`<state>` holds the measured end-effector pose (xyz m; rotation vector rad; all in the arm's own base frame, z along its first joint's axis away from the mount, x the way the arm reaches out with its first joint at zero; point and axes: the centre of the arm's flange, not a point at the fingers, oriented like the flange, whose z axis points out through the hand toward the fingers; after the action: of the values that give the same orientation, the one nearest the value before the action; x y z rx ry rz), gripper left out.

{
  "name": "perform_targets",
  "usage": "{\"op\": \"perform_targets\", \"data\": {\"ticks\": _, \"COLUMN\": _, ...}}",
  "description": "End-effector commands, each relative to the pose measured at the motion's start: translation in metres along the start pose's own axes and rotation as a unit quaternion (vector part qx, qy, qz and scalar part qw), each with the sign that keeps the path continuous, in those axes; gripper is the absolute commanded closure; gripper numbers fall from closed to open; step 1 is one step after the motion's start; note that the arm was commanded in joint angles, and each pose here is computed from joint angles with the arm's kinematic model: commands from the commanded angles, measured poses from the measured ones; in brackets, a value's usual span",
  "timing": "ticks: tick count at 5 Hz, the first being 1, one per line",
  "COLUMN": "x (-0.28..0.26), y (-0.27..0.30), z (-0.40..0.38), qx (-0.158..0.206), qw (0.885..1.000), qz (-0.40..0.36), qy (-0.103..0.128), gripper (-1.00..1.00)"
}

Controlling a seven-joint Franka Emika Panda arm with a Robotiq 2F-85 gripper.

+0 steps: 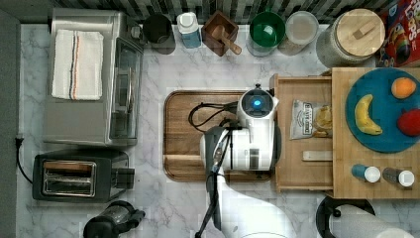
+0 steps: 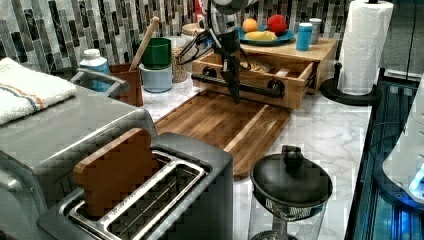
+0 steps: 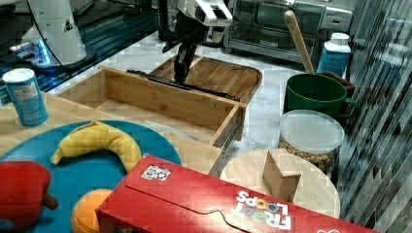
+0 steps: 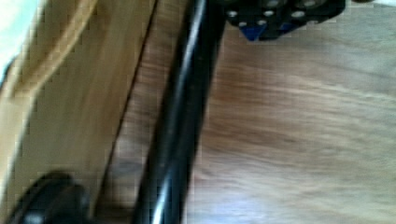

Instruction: Close the drawer.

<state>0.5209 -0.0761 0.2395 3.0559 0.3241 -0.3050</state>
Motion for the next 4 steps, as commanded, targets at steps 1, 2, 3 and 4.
{"op": "perform_targets", "data": {"ticks": 1, "x": -0.041, "y": 0.187, "z": -0.062, "qx": -0.058, "qw": 0.986, "qz": 0.107, "qy": 0.117, "gripper": 1.0}}
{"op": "perform_targets", "data": {"ticks": 2, "x": -0.054, "y": 0.226, "z": -0.052, "qx": -0.071, "qw": 0.984, "qz": 0.108, "qy": 0.12, "gripper": 1.0}}
{"op": "perform_targets", "data": {"ticks": 3, "x": -0.069, "y": 0.253, "z": -0.053, "qx": -0.087, "qw": 0.981, "qz": 0.12, "qy": 0.125, "gripper": 1.0}}
{"op": "perform_targets", "data": {"ticks": 4, "x": -0.081, "y": 0.269, "z": -0.06, "qx": -0.097, "qw": 0.979, "qz": 0.136, "qy": 0.119, "gripper": 1.0}}
